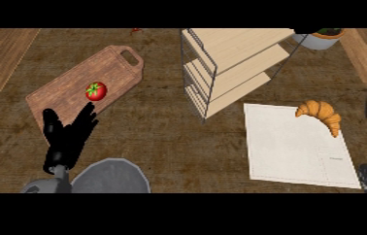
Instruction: Pick the lemon from the placemat and place it in the tiered shelf
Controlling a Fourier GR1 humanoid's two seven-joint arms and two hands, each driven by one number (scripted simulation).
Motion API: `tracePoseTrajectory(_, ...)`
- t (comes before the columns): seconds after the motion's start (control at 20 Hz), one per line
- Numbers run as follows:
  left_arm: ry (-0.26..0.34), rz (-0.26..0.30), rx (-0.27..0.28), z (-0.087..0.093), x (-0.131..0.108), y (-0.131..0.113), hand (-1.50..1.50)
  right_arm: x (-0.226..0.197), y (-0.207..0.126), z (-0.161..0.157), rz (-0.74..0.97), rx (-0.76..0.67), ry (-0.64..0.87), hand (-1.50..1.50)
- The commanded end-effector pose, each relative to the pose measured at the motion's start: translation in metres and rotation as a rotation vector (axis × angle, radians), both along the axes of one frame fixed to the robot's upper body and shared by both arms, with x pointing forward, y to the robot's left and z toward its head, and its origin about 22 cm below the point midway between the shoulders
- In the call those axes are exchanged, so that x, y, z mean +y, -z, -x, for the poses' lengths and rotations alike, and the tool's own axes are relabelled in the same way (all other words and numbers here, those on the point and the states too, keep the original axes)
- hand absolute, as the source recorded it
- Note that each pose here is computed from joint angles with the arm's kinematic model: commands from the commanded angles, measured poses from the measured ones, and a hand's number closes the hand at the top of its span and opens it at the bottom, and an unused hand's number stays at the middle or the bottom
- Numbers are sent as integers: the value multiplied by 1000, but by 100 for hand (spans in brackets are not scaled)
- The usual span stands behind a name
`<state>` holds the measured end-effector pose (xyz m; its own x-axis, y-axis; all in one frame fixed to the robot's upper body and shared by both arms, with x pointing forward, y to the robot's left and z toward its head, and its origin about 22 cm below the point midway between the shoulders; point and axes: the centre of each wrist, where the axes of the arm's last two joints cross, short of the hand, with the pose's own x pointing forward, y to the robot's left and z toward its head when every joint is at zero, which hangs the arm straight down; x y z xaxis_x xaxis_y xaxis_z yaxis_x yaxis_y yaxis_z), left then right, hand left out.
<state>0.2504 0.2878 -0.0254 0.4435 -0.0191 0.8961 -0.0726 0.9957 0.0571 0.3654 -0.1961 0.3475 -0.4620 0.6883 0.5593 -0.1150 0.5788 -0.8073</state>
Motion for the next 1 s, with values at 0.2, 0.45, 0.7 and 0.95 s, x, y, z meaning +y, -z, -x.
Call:
tracePoseTrajectory(0.2, -3, 14, -11, -12, -11, 9, 0, 14, 14, -36, 3, -33, 11, 150)
tracePoseTrajectory(0.45, -5, -12, -3, -19, 1, 4, 0, 35, 26, -49, -19, -60, 0, 150)
tracePoseTrajectory(0.7, -3, 3, 1, 6, 8, -2, 0, 43, 46, -50, -19, -50, -43, 150)
tracePoseTrajectory(0.95, 9, 22, 2, 4, 7, 11, 0, 36, 39, -64, -8, -37, -47, 150)
